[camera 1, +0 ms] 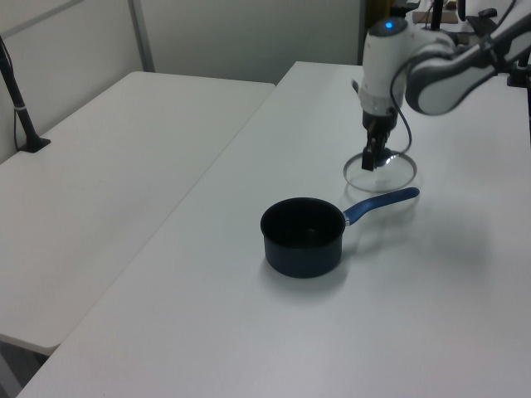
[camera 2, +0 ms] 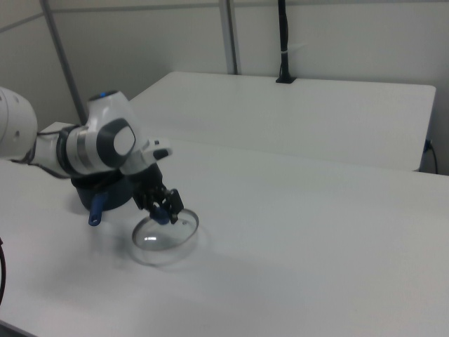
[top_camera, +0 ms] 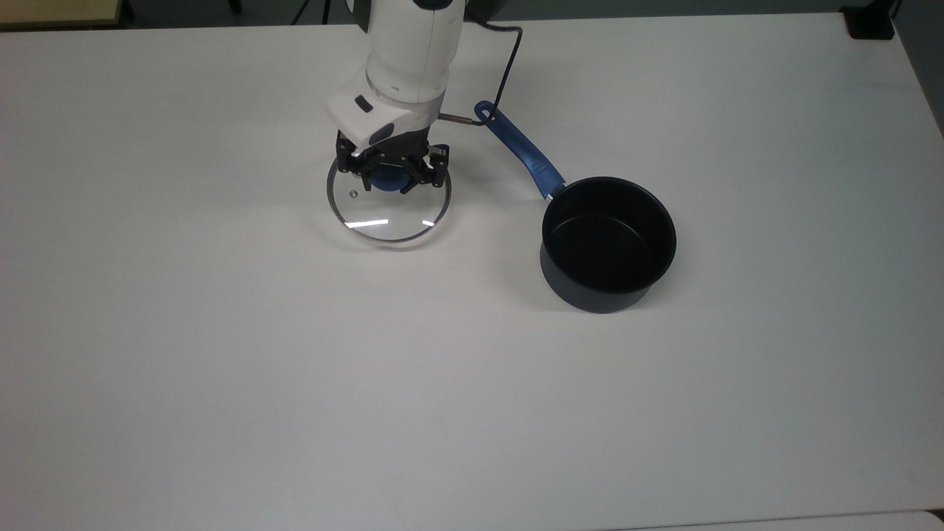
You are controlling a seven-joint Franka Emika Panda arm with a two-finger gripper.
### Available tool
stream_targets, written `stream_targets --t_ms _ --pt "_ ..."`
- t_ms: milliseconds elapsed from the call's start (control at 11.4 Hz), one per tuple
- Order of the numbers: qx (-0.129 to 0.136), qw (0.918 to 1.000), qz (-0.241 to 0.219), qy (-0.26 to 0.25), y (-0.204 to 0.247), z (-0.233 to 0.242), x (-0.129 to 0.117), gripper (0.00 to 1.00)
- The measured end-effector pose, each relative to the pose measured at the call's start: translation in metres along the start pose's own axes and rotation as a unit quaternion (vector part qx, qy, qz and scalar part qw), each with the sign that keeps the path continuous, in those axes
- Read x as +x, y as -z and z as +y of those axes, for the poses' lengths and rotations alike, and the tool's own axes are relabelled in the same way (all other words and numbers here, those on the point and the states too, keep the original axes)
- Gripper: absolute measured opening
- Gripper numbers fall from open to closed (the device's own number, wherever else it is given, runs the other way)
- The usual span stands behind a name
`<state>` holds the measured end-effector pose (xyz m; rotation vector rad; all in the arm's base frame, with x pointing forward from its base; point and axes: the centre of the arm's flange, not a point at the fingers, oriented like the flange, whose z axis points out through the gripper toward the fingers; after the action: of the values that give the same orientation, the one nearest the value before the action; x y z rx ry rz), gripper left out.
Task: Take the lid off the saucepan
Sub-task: 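Lower the glass lid onto the table beside the saucepan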
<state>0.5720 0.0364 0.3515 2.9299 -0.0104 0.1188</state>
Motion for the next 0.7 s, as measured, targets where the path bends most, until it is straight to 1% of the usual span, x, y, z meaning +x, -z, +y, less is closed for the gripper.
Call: stream_targets --t_ms 175,437,612,700 --pt "-0.005 0.9999 -0.006 0.009 -0.023 0.003 -0.013 0.51" --pt "-0.005 1.0000 -0.007 0.001 -0.030 0.015 -0.014 0.51" --pt "-0.006 0.9999 -0.010 -0.003 -0.034 0.032 -0.014 0.51" --pt "-0.006 0.9999 -0.013 -0.007 -0.037 0.038 -0.014 0.56"
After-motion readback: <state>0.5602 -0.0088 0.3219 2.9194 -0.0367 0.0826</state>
